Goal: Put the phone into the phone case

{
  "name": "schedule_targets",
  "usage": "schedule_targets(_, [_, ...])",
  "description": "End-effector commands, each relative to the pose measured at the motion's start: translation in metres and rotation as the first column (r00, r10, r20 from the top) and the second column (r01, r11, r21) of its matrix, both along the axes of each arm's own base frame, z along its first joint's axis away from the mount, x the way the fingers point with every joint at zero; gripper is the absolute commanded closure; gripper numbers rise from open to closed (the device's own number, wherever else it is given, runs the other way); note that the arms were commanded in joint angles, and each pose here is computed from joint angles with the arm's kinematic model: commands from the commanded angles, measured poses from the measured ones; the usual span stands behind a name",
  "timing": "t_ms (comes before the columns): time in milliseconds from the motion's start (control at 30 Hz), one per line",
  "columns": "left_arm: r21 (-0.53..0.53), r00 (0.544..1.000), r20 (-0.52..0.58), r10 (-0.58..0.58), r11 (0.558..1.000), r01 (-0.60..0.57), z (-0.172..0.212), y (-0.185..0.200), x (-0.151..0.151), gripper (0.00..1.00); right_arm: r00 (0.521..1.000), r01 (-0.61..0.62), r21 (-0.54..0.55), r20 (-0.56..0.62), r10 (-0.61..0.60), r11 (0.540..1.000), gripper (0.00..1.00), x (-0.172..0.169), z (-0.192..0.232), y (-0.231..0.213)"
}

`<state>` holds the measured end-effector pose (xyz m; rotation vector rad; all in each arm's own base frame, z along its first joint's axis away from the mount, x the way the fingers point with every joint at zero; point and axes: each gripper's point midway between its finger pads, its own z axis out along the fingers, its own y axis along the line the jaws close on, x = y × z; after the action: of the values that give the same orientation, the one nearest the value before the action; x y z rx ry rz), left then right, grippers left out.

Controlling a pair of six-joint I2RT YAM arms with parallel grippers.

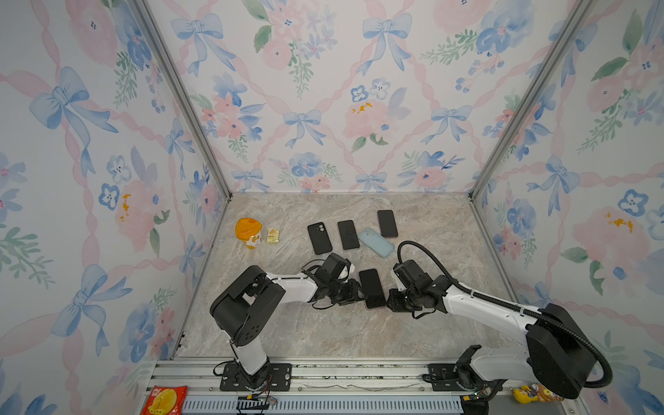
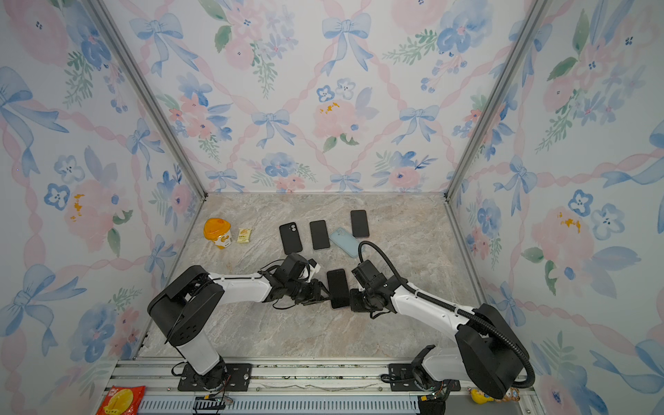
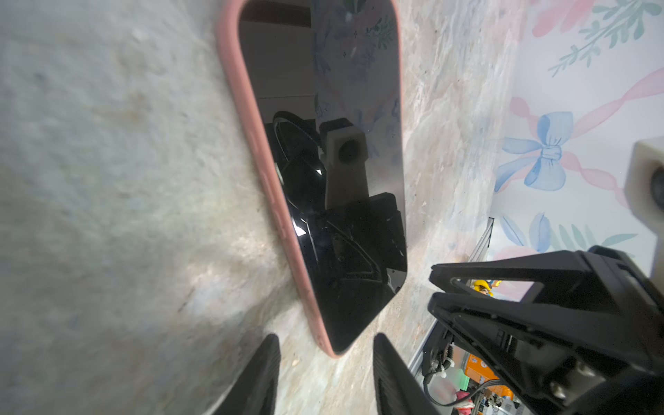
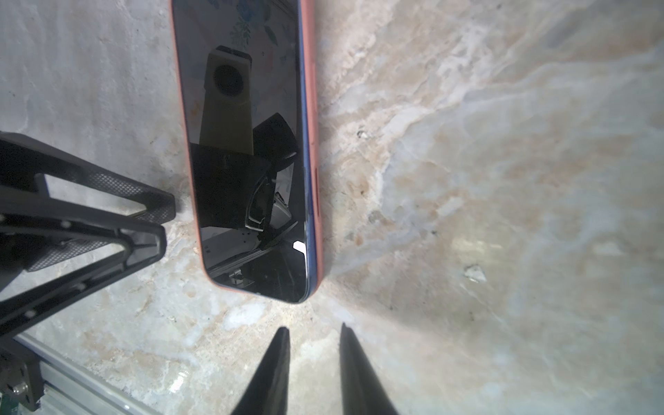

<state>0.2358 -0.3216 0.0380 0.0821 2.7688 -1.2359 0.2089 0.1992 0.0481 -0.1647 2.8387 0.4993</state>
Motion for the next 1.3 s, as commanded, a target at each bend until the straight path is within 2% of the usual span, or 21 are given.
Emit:
schedule_targets(0, [-0.051, 0.998, -0.003, 0.064, 0.997, -0.064, 0.009, -0.001, 0.0, 0.57, 0.999, -0.037, 0.035, 0.04, 0.036, 0.999, 0.73, 0.009, 0.007, 0.008])
schedule_targets(233, [-0.061, 0.995, -0.043, 0.09, 0.994, -0.092, 0.003, -0.005, 0.001, 0.58, 0.998, -0.037, 0.058, 0.054, 0.034, 0.998, 0.73, 0.016, 0.004, 0.005])
schedule_targets(467, [-0.056, 0.995, -0.06, 0.074, 0.995, -0.077, -0.002, -0.013, -0.004, 0.56, 0.999, -0.027, 0.098, 0.028, 0.025, 0.995, 0.75, 0.017, -0.006, 0.009])
schedule_targets(667, [-0.035, 0.997, -0.051, 0.063, 0.997, -0.065, -0.01, -0.014, -0.004, 0.54, 1.0, -0.025, 0.087, -0.011, 0.026, 0.996, 0.78, 0.016, -0.02, 0.009])
schedule_targets(1067, [-0.013, 0.998, -0.049, 0.034, 0.999, -0.034, -0.022, -0.013, -0.007, 0.58, 0.999, -0.024, 0.115, -0.033, 0.028, 0.993, 0.79, 0.01, -0.026, 0.01])
schedule_targets(1133, [-0.033, 0.999, -0.023, 0.027, 0.999, -0.028, -0.013, -0.021, 0.001, 0.6, 0.999, -0.027, 0.118, -0.038, 0.032, 0.993, 0.79, 0.009, -0.027, 0.011])
schedule_targets(1267, [-0.028, 0.999, -0.034, 0.023, 0.999, -0.024, -0.018, -0.022, 0.001, 0.62, 0.998, -0.032, 0.126, -0.049, 0.039, 0.991, 0.8, 0.005, -0.03, 0.014])
